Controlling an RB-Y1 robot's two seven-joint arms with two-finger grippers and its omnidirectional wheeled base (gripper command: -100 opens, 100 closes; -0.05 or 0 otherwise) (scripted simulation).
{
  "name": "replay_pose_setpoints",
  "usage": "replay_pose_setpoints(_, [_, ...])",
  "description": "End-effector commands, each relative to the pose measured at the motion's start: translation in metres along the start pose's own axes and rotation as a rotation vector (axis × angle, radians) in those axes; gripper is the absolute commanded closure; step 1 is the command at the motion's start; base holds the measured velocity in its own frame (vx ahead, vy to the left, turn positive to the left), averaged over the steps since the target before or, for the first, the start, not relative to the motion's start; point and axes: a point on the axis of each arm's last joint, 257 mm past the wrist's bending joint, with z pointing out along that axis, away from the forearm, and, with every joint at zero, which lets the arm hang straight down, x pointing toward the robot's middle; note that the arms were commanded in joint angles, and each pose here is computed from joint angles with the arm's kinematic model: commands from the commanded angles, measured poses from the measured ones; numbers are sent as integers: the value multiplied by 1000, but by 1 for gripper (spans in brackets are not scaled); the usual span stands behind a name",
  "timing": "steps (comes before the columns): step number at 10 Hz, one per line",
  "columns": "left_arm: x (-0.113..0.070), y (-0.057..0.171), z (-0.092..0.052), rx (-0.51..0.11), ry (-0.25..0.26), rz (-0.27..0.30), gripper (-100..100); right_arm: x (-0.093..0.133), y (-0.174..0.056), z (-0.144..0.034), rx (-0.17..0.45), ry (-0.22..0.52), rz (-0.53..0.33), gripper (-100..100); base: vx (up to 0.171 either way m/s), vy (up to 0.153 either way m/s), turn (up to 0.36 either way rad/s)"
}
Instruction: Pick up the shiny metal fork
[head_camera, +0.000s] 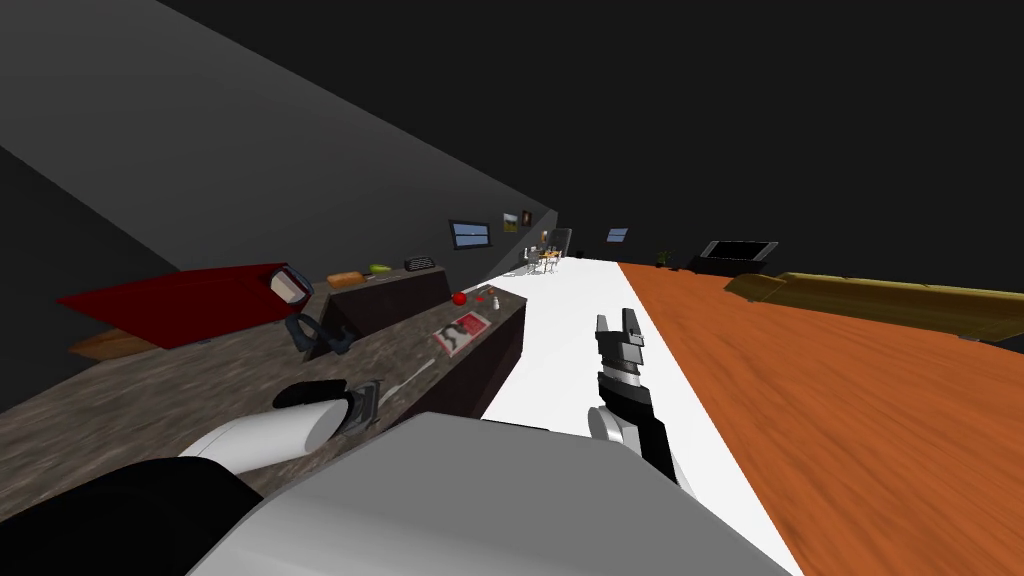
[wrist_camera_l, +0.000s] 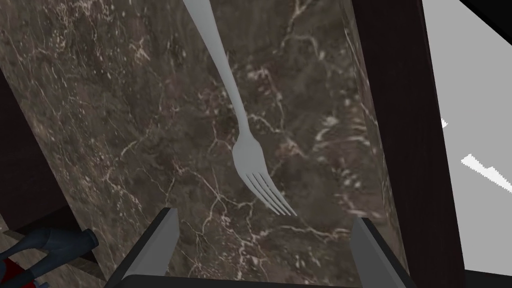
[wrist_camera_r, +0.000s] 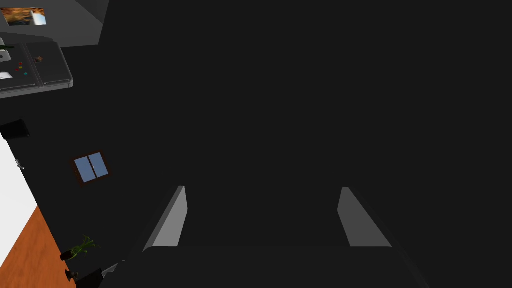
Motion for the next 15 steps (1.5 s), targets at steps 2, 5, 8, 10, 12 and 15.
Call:
replay_pose_setpoints(2, [-4, 15, 0, -71, -10, -15, -100, 0, 0, 0, 0, 0, 0, 0, 50, 5, -26])
replay_pose_setpoints(5, [-7, 25, -1, -121, -18, -23, -100, 0, 0, 0, 0, 0, 0, 0, 53, 13, -21])
replay_pose_setpoints(8, [-9, 37, -3, -190, -24, -35, -100, 0, 0, 0, 0, 0, 0, 0, 59, 9, -27])
replay_pose_setpoints(10, [-12, 46, -5, -244, -30, -40, -100, 0, 0, 0, 0, 0, 0, 0, 48, 9, -26])
replay_pose_setpoints(12, [-14, 51, -7, -283, -36, -39, -100, 0, 0, 0, 0, 0, 0, 0, 71, 14, -26])
replay_pose_setpoints(15, [-15, 52, -8, -301, -41, -36, -100, 0, 0, 0, 0, 0, 0, 0, 29, 12, -10])
